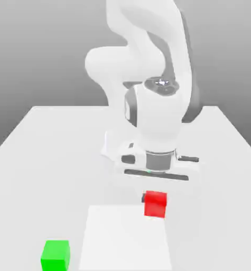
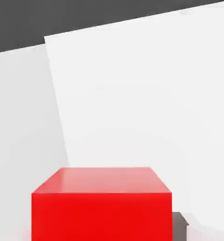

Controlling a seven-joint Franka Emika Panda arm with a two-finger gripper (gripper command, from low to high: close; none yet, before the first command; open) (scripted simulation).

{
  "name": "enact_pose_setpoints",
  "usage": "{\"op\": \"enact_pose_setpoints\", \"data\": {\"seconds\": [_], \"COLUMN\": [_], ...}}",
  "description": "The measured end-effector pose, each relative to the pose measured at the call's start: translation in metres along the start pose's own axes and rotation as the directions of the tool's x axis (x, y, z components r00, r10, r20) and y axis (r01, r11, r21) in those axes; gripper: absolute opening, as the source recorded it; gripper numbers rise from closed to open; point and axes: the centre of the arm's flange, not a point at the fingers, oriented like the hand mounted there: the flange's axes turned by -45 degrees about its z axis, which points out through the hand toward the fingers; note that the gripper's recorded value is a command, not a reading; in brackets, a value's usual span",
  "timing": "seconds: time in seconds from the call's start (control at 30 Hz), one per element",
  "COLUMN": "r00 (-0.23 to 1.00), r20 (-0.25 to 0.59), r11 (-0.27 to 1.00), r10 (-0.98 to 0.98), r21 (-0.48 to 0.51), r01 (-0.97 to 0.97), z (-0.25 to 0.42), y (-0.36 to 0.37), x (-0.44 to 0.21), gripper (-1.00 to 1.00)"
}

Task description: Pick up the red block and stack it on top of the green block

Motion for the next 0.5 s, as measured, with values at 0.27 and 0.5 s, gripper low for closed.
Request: {"op": "enact_pose_setpoints", "data": {"seconds": [0.27, 0.5], "r00": [0.895, 0.644], "r20": [0.002, 0.001], "r11": [0.895, 0.644], "r10": [0.447, 0.765], "r21": [-0.002, 0.001], "r01": [-0.447, -0.765], "z": [-0.015, -0.03], "y": [0.062, 0.133], "x": [0.075, 0.129], "gripper": [-1.0, -1.0]}}
